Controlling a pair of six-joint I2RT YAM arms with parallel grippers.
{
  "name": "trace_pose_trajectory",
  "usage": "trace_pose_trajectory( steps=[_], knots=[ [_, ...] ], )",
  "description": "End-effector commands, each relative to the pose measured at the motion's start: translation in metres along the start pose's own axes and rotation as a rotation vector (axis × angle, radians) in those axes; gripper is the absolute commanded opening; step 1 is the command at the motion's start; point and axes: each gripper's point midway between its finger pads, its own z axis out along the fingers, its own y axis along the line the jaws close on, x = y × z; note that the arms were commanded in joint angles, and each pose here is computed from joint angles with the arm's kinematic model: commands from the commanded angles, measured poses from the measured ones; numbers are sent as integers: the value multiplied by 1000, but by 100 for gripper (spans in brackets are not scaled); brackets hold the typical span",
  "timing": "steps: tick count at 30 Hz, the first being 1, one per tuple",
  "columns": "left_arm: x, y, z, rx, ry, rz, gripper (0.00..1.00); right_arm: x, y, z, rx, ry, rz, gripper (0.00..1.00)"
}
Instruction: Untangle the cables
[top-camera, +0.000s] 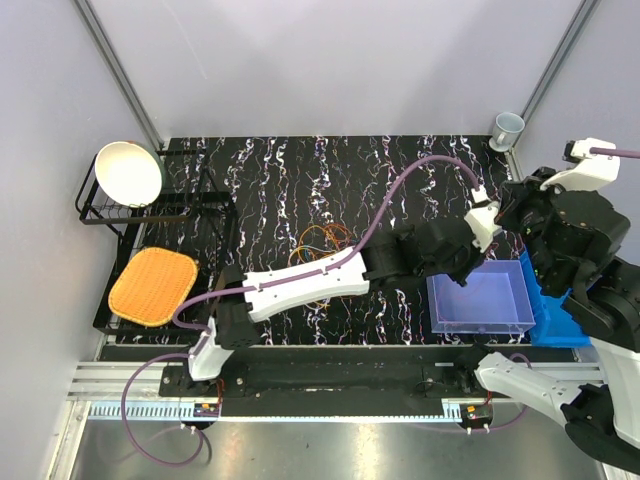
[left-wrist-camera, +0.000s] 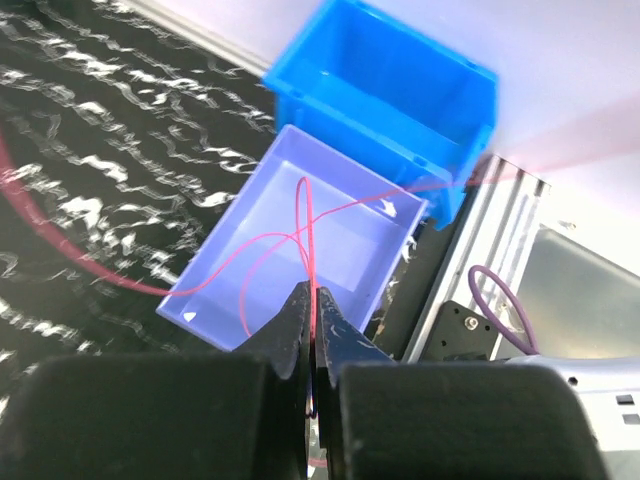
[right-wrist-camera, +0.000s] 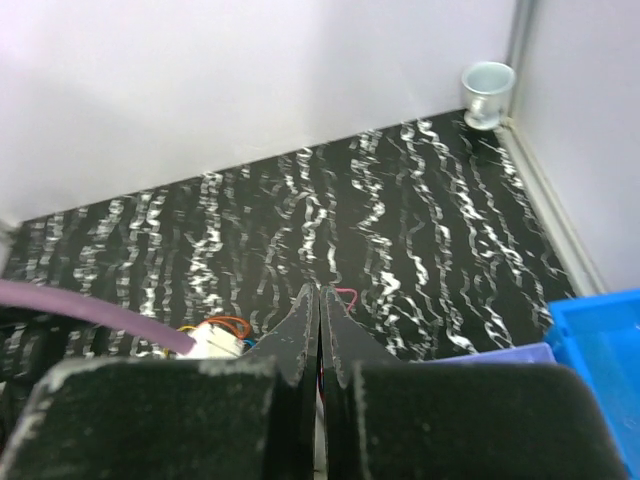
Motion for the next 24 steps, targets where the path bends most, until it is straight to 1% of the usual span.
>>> trace_pose_trajectory(
  steps=[1, 6, 7, 13, 16, 20, 23, 24],
  knots=[
    [-47, -31, 5, 141, -182, 25, 0, 0, -18, 3, 112, -24, -15, 0],
    [-31, -32, 29, 157, -195, 33, 0, 10, -28, 5, 161, -17, -34, 0],
    [-29, -32, 34, 161, -213, 33, 0, 12, -29, 5, 166, -17, -31, 0],
    [-15, -25, 61, 146, -235, 33, 0, 41, -28, 16, 186, 39, -56, 0],
    [-11, -25, 72, 151, -254, 35, 0, 48, -28, 19, 194, 52, -62, 0],
    [1, -18, 87, 136, -237, 29, 0, 62, -28, 25, 210, 78, -85, 0],
    [7, -14, 91, 126, -228, 24, 0, 68, -29, 27, 220, 88, -91, 0],
    [8, -14, 91, 125, -223, 24, 3, 69, -30, 27, 226, 87, -90, 0]
  ],
)
